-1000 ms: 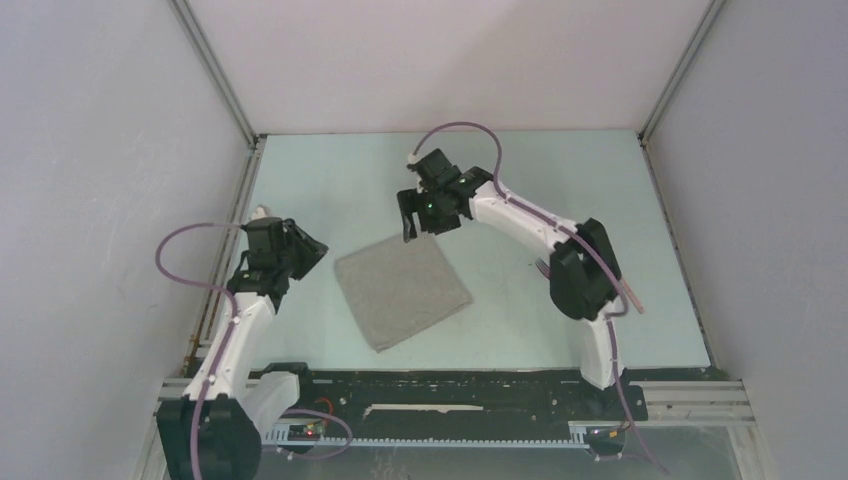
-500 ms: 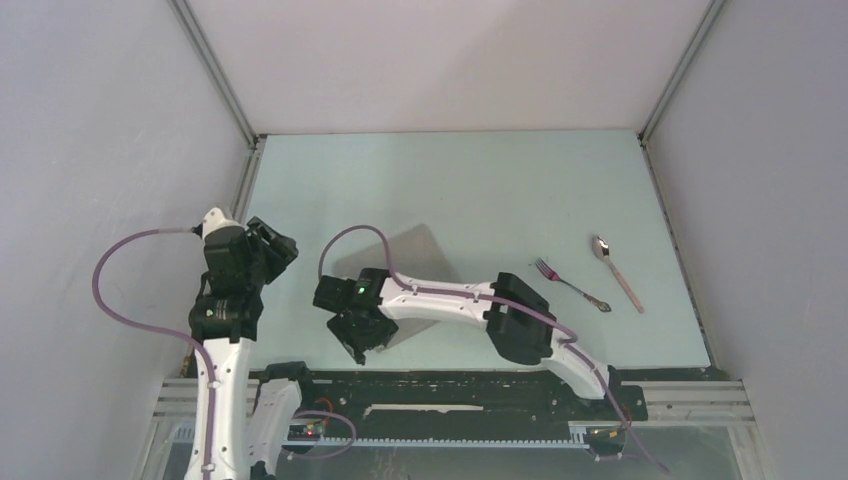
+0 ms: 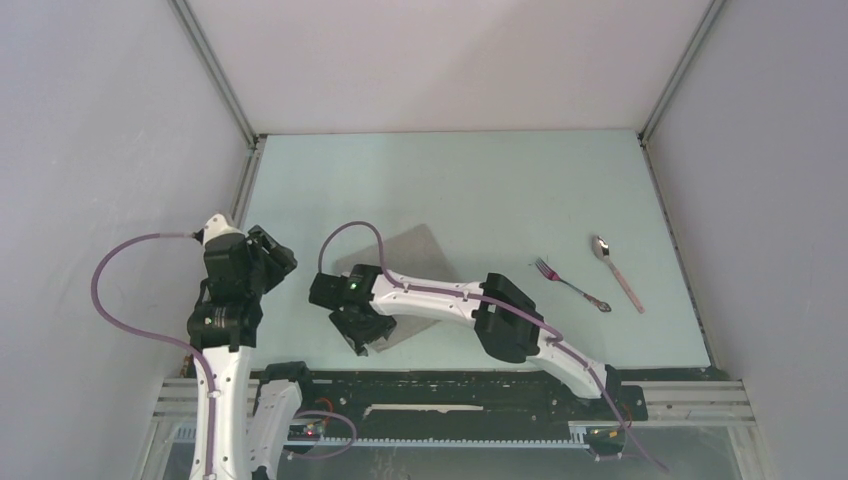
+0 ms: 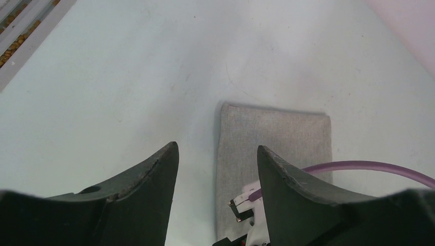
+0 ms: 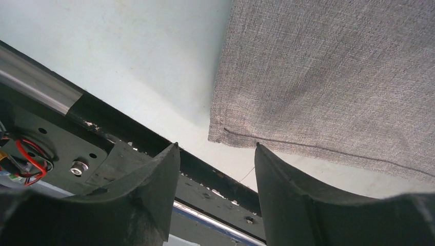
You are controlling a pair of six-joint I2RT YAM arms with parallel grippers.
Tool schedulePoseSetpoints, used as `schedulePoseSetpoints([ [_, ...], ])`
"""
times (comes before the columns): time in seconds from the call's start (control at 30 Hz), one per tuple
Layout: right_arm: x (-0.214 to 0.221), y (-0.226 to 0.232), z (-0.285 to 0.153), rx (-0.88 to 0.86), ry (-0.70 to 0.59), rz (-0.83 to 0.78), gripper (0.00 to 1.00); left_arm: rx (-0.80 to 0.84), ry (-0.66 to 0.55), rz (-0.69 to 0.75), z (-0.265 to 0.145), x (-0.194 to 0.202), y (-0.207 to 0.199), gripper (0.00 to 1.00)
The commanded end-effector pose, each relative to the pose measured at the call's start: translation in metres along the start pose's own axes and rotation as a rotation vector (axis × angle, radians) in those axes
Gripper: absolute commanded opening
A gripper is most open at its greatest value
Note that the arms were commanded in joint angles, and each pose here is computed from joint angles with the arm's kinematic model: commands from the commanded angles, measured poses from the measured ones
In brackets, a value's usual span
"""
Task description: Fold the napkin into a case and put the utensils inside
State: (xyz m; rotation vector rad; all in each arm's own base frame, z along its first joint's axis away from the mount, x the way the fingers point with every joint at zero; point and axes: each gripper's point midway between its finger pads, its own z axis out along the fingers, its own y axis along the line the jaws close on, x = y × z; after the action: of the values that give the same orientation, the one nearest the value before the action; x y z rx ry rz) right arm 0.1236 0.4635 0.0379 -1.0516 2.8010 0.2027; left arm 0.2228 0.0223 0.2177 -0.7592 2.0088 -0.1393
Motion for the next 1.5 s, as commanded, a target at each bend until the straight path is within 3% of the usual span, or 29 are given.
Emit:
schedulePoseSetpoints([
  [0.0, -0.015, -0.003, -0.019, 0.006, -0.055, 0.005, 0.65, -0.005, -0.015, 0.022, 0.0, -0.003, 0.002, 0.65],
  [0.37, -0.014, -0.019, 0.029, 0.053, -0.031, 0.008, 0.67, -0.017, -0.045, 0.029, -0.007, -0.012, 0.003, 0.65],
  [0.57, 0.004, -0.04, 0.059, 0.124, 0.009, 0.015, 0.61, -0.026, -0.06, 0.034, -0.01, -0.015, 0.005, 0.65],
  [0.7, 0.014, -0.056, 0.079, 0.202, 0.031, 0.019, 0.45, -0.029, -0.056, 0.034, -0.008, -0.014, 0.006, 0.65],
  [0.9, 0.001, -0.074, 0.075, 0.324, -0.044, 0.016, 0.05, -0.024, -0.031, 0.031, 0.0, -0.007, 0.005, 0.66],
  [0.93, -0.005, -0.071, 0.067, 0.302, -0.068, 0.017, 0.0, -0.016, -0.019, 0.025, 0.004, -0.004, 0.004, 0.67],
  [1.0, -0.016, -0.057, 0.046, 0.212, -0.14, 0.014, 0.0, 0.006, 0.017, 0.007, 0.014, 0.005, 0.0, 0.72],
  [1.17, -0.033, -0.016, -0.017, -0.235, -0.336, 0.037, 0.0, 0.117, 0.231, -0.122, 0.047, 0.049, -0.019, 0.85],
  [1.27, -0.034, -0.013, -0.042, -0.495, -0.371, 0.133, 0.0, 0.157, 0.323, -0.238, 0.065, 0.074, -0.023, 0.86],
  [1.47, -0.039, -0.031, -0.059, -0.764, -0.411, 0.284, 0.0, 0.247, 0.399, -0.484, 0.096, 0.11, -0.032, 0.88],
])
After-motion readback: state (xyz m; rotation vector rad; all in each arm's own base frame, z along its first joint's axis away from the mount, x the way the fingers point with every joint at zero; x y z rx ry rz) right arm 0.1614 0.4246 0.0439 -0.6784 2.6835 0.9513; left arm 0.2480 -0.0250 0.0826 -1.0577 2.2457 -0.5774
